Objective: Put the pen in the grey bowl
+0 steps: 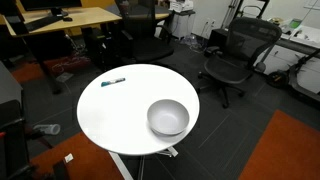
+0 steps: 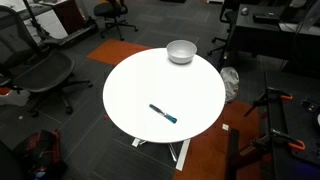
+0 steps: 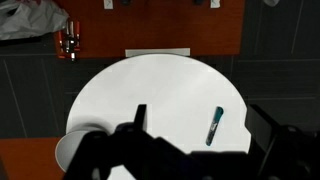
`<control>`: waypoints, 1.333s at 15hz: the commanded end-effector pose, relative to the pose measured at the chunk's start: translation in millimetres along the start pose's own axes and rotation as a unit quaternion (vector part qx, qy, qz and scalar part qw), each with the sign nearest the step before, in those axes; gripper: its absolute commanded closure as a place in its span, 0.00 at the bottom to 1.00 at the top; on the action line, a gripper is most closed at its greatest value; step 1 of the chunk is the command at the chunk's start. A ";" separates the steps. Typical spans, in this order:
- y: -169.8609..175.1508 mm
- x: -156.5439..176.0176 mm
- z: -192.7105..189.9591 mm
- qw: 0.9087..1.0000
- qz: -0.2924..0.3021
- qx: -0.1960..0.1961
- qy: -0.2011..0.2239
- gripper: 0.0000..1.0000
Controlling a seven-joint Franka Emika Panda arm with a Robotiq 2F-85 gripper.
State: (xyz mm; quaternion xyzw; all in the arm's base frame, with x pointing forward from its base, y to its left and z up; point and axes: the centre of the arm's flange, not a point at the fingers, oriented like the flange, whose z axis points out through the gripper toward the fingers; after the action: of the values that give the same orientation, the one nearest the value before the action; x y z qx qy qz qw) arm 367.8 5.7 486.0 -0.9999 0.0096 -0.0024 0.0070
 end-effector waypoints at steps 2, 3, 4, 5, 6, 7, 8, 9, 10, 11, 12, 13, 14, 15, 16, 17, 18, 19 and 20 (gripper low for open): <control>0.0 0.0 0.0 1.000 0.000 0.000 0.000 0.00; 0.0 0.0 0.0 1.000 0.000 0.000 0.000 0.00; 0.0 0.0 0.0 1.000 0.000 0.000 0.000 0.00; 0.0 0.0 0.0 1.000 0.000 0.000 0.000 0.00; 0.0 0.0 0.0 1.000 0.000 0.000 0.000 0.00; 0.0 0.0 0.0 1.000 0.000 0.000 0.000 0.00; 0.0 0.0 0.0 1.000 0.000 0.000 0.000 0.00; 0.0 0.0 0.0 1.000 0.000 0.000 0.000 0.00; 0.0 0.0 0.0 1.000 0.000 0.000 0.000 0.00; 0.0 0.0 0.0 1.000 0.000 0.000 0.000 0.00; 0.0 0.0 0.0 1.000 0.000 0.000 0.000 0.00; 0.0 0.0 0.0 1.000 0.000 0.000 0.000 0.00; 0.0 0.0 0.0 1.000 0.000 0.000 0.000 0.00; 0.0 0.0 0.0 1.000 0.000 0.000 0.000 0.00; -1.2 4.5 1.5 1.000 -0.002 -0.001 0.001 0.00; -2.2 9.1 3.0 1.000 0.000 -0.001 0.002 0.00; -4.6 15.7 6.4 1.000 -0.001 0.000 0.000 0.00; -7.1 21.2 10.4 1.000 0.001 -0.002 -0.003 0.00; -10.5 27.1 15.6 1.000 0.001 -0.003 -0.005 0.00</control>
State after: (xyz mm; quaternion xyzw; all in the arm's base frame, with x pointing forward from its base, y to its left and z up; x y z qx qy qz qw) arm 372.6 7.1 480.9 -0.9999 0.0087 -0.0007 0.0066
